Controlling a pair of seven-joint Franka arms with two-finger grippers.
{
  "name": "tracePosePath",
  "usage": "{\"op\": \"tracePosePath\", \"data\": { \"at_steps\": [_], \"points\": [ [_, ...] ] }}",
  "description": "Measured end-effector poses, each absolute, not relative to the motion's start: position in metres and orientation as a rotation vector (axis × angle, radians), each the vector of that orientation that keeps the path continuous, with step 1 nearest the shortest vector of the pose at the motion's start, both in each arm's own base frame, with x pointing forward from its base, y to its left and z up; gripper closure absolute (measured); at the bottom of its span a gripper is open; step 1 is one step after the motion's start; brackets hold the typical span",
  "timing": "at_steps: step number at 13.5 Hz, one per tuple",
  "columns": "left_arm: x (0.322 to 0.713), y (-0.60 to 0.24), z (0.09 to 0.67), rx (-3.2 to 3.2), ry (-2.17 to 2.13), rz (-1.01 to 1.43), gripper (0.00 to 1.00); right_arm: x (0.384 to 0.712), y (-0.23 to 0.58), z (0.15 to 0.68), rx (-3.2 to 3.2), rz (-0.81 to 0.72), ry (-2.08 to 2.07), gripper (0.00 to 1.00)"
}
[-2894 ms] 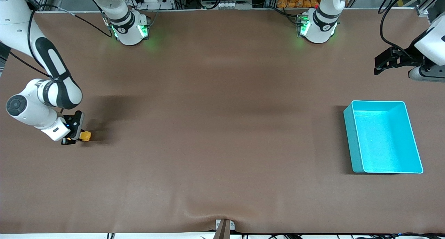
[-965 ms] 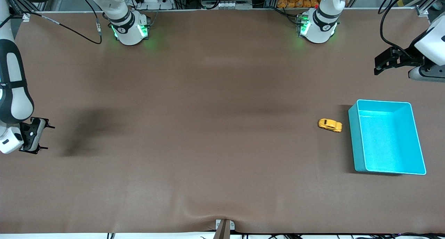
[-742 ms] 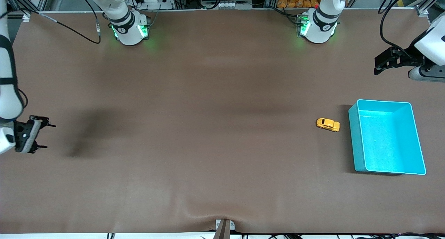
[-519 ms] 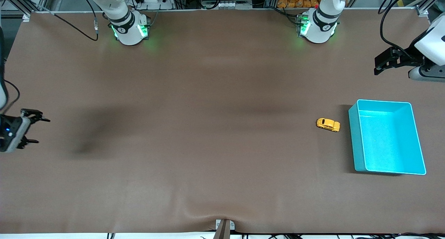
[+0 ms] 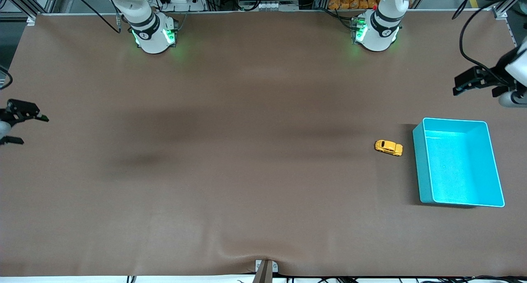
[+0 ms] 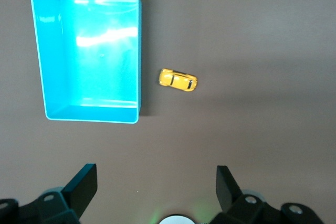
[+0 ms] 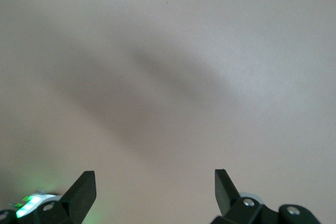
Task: Wind and store yellow beetle car
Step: 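Raise the right gripper to rest while the left gripper reaches the car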
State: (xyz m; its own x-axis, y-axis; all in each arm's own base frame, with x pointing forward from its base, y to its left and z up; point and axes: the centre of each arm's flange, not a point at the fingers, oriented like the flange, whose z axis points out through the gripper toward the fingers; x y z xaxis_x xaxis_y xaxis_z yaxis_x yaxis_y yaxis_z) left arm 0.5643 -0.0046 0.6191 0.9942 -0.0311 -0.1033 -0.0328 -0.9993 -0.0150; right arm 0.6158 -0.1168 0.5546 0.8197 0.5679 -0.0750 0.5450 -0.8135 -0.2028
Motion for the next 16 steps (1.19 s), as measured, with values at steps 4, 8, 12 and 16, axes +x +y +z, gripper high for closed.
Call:
{"op": "tracePosePath", "data": {
  "at_steps": [4, 8, 12, 16],
  "points": [
    [0.570, 0.012, 0.583, -3.028, 0.016, 0.313, 0.00, 0.606, -0.087, 0.608, -2.955, 0.197, -0.523, 0.00],
    [0.565, 0.012, 0.550, -2.995, -0.122, 0.427, 0.00, 0.593, -0.083, 0.645, -3.017, 0.130, -0.211, 0.00],
    [0.572, 0.007, 0.495, -3.003, -0.298, 0.442, 0.00, 0.577, -0.078, 0.675, -3.043, 0.064, -0.046, 0.00],
    [0.577, 0.004, 0.426, -2.975, -0.574, 0.322, 0.00, 0.566, -0.070, 0.669, -3.056, 0.036, 0.060, 0.00]
  ]
}}
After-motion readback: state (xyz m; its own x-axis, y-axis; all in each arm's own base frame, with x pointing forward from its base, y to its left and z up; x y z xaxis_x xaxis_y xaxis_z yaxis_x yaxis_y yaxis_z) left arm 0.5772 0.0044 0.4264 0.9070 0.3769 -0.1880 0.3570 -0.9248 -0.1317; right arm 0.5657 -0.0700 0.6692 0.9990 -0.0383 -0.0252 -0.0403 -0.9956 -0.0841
